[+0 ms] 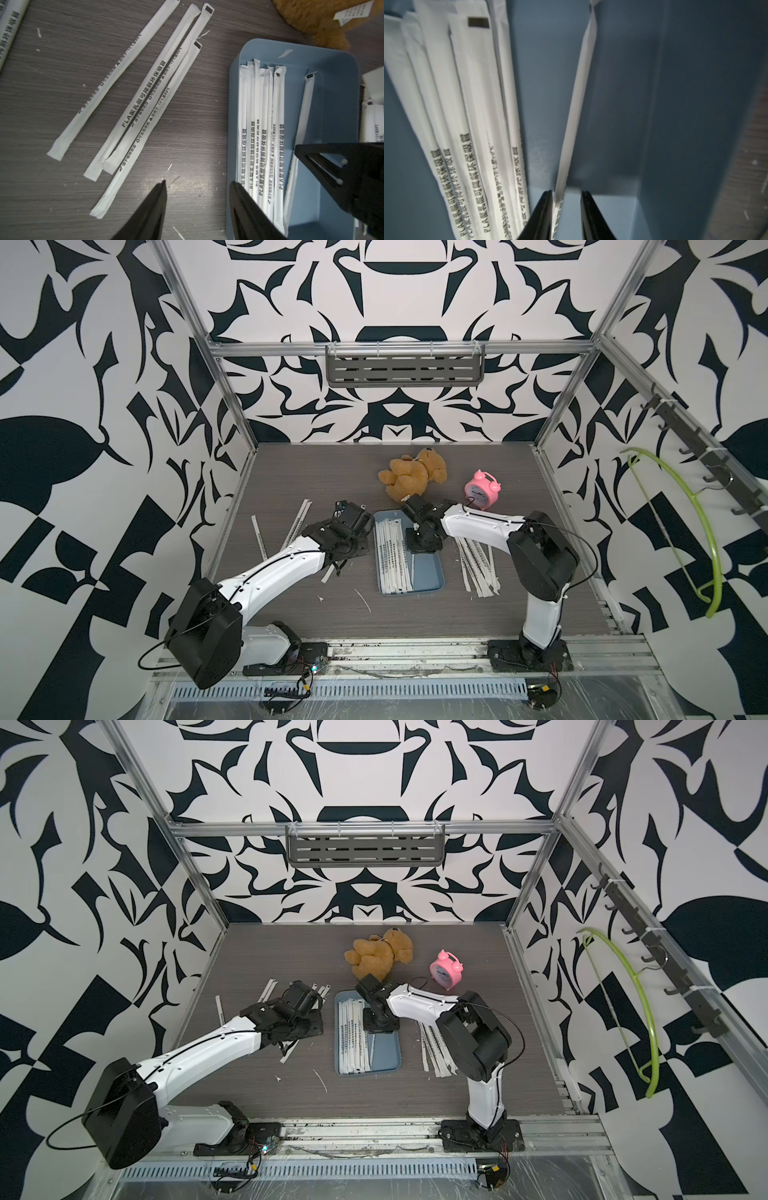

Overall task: Put the straws into the storage box
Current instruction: Place the straw in the storage box.

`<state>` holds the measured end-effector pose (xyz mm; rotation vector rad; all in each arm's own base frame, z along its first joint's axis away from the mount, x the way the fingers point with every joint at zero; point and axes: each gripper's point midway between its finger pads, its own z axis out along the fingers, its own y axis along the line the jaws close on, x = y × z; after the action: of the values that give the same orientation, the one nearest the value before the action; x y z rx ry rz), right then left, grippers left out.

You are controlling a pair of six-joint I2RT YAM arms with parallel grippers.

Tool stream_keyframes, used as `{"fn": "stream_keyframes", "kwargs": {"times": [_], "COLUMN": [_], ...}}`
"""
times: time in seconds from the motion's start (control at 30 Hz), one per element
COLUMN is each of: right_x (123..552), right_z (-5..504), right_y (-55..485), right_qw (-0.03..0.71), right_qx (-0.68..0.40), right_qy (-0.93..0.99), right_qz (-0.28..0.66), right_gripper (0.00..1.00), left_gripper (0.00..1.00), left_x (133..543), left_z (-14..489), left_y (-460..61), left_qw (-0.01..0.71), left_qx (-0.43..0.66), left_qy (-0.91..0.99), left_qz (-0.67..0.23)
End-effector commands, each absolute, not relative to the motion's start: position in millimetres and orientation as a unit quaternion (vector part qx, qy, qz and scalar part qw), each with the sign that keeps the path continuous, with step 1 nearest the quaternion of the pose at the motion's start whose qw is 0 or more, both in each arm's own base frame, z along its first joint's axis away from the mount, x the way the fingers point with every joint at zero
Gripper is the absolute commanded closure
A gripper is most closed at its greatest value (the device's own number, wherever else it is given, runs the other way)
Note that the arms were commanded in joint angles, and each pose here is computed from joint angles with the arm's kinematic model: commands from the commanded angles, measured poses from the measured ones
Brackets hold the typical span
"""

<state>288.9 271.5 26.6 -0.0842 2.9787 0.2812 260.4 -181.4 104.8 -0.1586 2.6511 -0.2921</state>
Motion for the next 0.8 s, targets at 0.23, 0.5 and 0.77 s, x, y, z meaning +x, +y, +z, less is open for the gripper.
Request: {"fn": "stream_keyframes", "kwargs": {"times": [0.23, 0.5, 0.77], "right_x": [297.7, 295.9, 296.5], "right_z": [45.3, 42.8, 43.2], "right_y": [291.0, 290.5, 292.7], "right_qw": [0.084, 0.079, 0.078], "right_qx": [-0.038, -0.041, -0.033], "right_qy": [0.986, 0.986, 0.986], "right_qz": [0.137, 0.138, 0.144], "right_gripper": [0.79, 0.80, 0.79], "left_gripper": [0.46, 0.47, 0.47], "left_x": [263.3, 265.5, 264.5], "left_z": [100.8, 99.5, 97.6], "left_y": [-192.0, -196.7, -195.9], "left_qw": [0.221, 0.213, 0.211], "left_qx": [-0.062, -0.058, -0.059], "left_qy": [0.965, 0.967, 0.968], "left_qz": [-0.125, -0.125, -0.124]}}
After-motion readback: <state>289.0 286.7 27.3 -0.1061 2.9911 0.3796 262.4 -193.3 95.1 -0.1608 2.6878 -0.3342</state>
